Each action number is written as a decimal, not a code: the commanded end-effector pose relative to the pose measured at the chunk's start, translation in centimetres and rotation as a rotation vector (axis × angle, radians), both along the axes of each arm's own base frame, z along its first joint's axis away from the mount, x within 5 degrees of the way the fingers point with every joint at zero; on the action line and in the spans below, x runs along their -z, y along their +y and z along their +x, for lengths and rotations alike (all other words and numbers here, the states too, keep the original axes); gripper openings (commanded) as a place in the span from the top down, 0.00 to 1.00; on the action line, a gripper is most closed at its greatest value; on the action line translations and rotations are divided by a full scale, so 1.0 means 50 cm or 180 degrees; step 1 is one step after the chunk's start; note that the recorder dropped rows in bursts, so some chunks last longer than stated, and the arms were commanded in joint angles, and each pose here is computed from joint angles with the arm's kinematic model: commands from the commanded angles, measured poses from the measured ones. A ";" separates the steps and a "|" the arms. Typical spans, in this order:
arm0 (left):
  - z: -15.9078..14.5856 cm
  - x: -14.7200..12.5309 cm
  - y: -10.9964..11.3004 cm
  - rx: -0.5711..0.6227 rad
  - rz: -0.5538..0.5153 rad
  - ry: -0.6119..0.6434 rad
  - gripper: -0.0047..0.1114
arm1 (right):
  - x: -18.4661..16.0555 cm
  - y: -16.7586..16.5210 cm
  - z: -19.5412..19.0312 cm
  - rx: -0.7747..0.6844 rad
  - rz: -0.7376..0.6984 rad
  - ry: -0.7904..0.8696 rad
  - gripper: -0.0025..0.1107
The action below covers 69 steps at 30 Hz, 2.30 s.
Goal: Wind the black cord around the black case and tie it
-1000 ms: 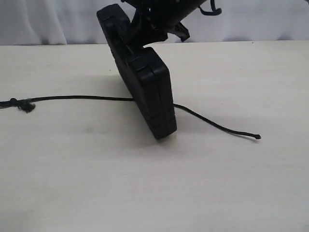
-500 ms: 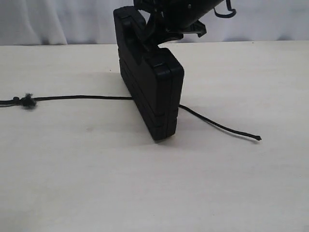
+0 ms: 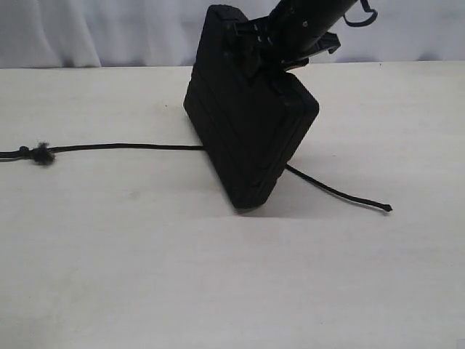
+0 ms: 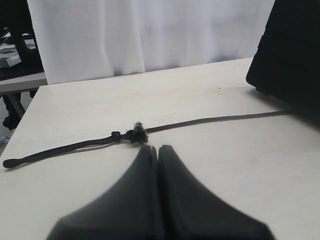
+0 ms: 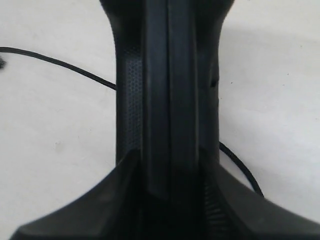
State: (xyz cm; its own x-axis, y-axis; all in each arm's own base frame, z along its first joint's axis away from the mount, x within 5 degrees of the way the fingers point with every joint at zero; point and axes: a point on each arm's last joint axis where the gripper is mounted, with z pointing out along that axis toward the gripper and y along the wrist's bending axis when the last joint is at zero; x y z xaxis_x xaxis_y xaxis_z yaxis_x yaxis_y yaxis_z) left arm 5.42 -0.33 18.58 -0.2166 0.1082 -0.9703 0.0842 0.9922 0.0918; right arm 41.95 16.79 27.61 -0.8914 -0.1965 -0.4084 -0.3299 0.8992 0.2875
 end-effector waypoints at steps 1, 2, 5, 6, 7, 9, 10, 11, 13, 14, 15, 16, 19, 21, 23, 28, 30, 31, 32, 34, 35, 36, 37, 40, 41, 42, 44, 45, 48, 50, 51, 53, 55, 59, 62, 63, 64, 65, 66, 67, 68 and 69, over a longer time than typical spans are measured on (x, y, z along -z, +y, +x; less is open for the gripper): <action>0.000 0.000 0.000 -0.0012 -0.0007 -0.0025 0.96 | 0.001 0.016 -0.012 -0.0130 -0.0087 -0.0028 0.69; 0.000 0.000 0.000 -0.0012 -0.0007 -0.0025 0.96 | -0.006 0.016 -0.012 -0.0141 -0.0075 -0.0102 0.69; 0.000 0.000 0.000 -0.0012 -0.0007 -0.0025 0.96 | -0.025 0.032 -0.018 -0.0167 -0.0025 -0.0278 0.69; 0.000 0.000 0.000 -0.0012 -0.0007 -0.0025 0.96 | -0.031 0.035 -0.019 -0.0167 -0.0006 -0.0333 0.69; 0.000 0.000 0.000 -0.0012 -0.0007 -0.0025 0.96 | -0.033 0.035 -0.018 -0.0158 0.0003 -0.0362 0.69; 0.000 0.000 0.000 -0.0012 -0.0007 -0.0025 0.96 | -0.036 0.043 -0.020 -0.0158 0.0020 -0.0397 0.69; 0.000 0.000 0.000 -0.0012 -0.0007 -0.0025 0.96 | -0.036 0.041 -0.018 -0.0117 0.0006 -0.0417 0.69; 0.000 0.000 0.000 -0.0012 -0.0007 -0.0025 0.96 | -0.037 0.042 -0.018 -0.0074 0.0025 -0.0414 0.69; 0.000 0.000 0.000 -0.0012 -0.0007 -0.0025 0.96 | -0.037 0.050 -0.020 -0.0075 0.0029 -0.0430 0.69; 0.000 0.000 0.000 -0.0012 -0.0007 -0.0025 0.96 | -0.037 0.051 -0.020 -0.0076 0.0012 -0.0451 0.69; 0.000 0.000 0.000 -0.0012 -0.0007 -0.0025 0.96 | -0.037 0.054 -0.021 -0.0084 0.0022 -0.0457 0.69; 0.000 0.000 0.000 -0.0012 -0.0007 -0.0025 0.96 | -0.038 0.058 -0.022 -0.0098 0.0026 -0.0465 0.69; 0.000 0.000 0.000 -0.0012 -0.0007 -0.0025 0.96 | -0.039 0.065 -0.023 -0.0110 0.0024 -0.0530 0.69; 0.000 0.000 0.000 -0.0012 -0.0007 -0.0025 0.96 | -0.040 0.067 -0.022 -0.0122 -0.0006 -0.0577 0.69; 0.000 0.000 0.000 -0.0012 -0.0007 -0.0025 0.96 | -0.040 0.067 -0.021 -0.0114 -0.0006 -0.0592 0.69; 0.000 0.000 0.000 -0.0012 -0.0007 -0.0025 0.96 | -0.039 0.064 -0.020 -0.0009 -0.0032 -0.0571 0.71; 0.000 0.000 0.000 -0.0012 -0.0007 -0.0025 0.96 | -0.039 0.064 -0.020 0.0002 -0.0027 -0.0566 0.78; 0.000 0.000 0.000 -0.0012 -0.0007 -0.0025 0.96 | -0.039 0.064 -0.020 0.0000 -0.0029 -0.0561 0.82; 0.000 0.000 0.000 -0.0012 -0.0007 -0.0025 0.96 | -0.039 0.064 -0.020 -0.0001 -0.0031 -0.0555 0.86; 0.000 0.000 0.000 -0.0012 -0.0007 -0.0025 0.96 | -0.038 0.063 -0.021 -0.0005 -0.0037 -0.0541 0.92; 0.000 0.000 0.000 -0.0012 -0.0007 -0.0025 0.96 | -0.038 0.063 -0.022 -0.0009 -0.0039 -0.0519 0.94; 0.000 0.000 0.000 -0.0012 -0.0007 -0.0025 0.96 | -0.037 0.063 -0.023 -0.0014 -0.0040 -0.0496 0.94; 0.000 0.000 0.000 -0.0012 -0.0007 -0.0025 0.96 | -0.037 0.063 -0.024 -0.0018 -0.0046 -0.0481 0.94; 0.000 0.000 0.000 -0.0012 -0.0007 -0.0025 0.96 | -0.036 0.063 -0.024 0.0055 -0.0016 -0.0442 0.94; 0.000 0.000 0.000 -0.0012 -0.0007 -0.0025 0.96 | -0.036 0.063 -0.024 0.0095 0.0002 -0.0423 0.94; 0.000 0.000 0.000 -0.0012 -0.0007 -0.0025 0.96 | -0.036 0.063 -0.024 0.0144 0.0024 -0.0401 0.94; 0.000 0.000 0.000 -0.0012 -0.0007 -0.0025 0.96 | -0.036 0.062 -0.024 0.0274 0.0054 -0.0354 0.94; 0.000 0.000 0.000 -0.0012 -0.0007 -0.0025 0.96 | -0.036 0.060 -0.023 0.0355 0.0052 -0.0336 0.94; 0.000 0.000 0.000 -0.0012 -0.0007 -0.0025 0.96 | -0.053 0.048 -0.030 0.0722 0.0070 -0.0266 0.94; 0.000 0.000 0.000 -0.0012 -0.0007 -0.0025 0.96 | -0.069 0.043 -0.037 0.0810 0.0099 -0.0268 0.94; 0.000 0.000 0.000 -0.0012 -0.0007 -0.0025 0.96 | -0.078 0.041 -0.042 0.0852 0.0124 -0.0255 0.94; 0.000 0.000 0.000 -0.0012 -0.0007 -0.0025 0.96 | -0.090 0.037 -0.051 0.0852 0.0115 -0.0228 0.94; 0.000 0.000 0.000 -0.0012 -0.0007 -0.0025 0.96 | -0.092 0.036 -0.059 0.0882 0.0012 -0.0202 0.94; 0.000 0.000 0.000 -0.0012 -0.0007 -0.0025 0.96 | -0.093 0.064 -0.083 0.1166 -0.0656 -0.0515 0.94; 0.000 0.000 0.000 -0.0012 -0.0007 -0.0025 0.96 | -0.093 0.079 -0.090 0.1223 -0.0680 -0.0574 0.94; 0.000 0.000 0.000 -0.0012 -0.0007 -0.0025 0.96 | -0.093 0.078 -0.090 0.1226 -0.0691 -0.0563 0.94; 0.000 0.000 0.000 -0.0012 -0.0007 -0.0025 0.96 | -0.092 0.077 -0.092 0.1231 -0.0711 -0.0541 0.94; 0.000 0.000 0.000 -0.0012 -0.0007 -0.0025 0.96 | -0.092 0.076 -0.092 0.1232 -0.0725 -0.0544 0.94; 0.000 0.000 0.000 -0.0012 -0.0007 -0.0025 0.96 | -0.092 0.076 -0.092 0.1232 -0.0725 -0.0544 0.94; 0.000 0.000 0.000 -0.0012 -0.0007 -0.0025 0.96 | -0.092 0.076 -0.092 0.1246 -0.0718 -0.0541 0.94; 0.000 0.000 0.000 -0.0012 -0.0007 -0.0025 0.96 | -0.092 0.076 -0.092 0.1253 -0.0714 -0.0539 0.94; 0.000 0.000 0.000 -0.0012 -0.0007 -0.0025 0.96 | -0.092 0.076 -0.092 0.1253 -0.0714 -0.0539 0.94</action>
State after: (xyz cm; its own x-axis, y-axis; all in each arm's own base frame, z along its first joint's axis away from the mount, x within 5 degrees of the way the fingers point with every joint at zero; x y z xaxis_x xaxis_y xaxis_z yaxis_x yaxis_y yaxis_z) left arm 5.42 -0.33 18.58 -0.2166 0.1082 -0.9703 0.0842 0.9922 0.0918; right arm 37.43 20.89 30.66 -0.8761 0.0429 -0.4802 0.0292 0.9989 0.0360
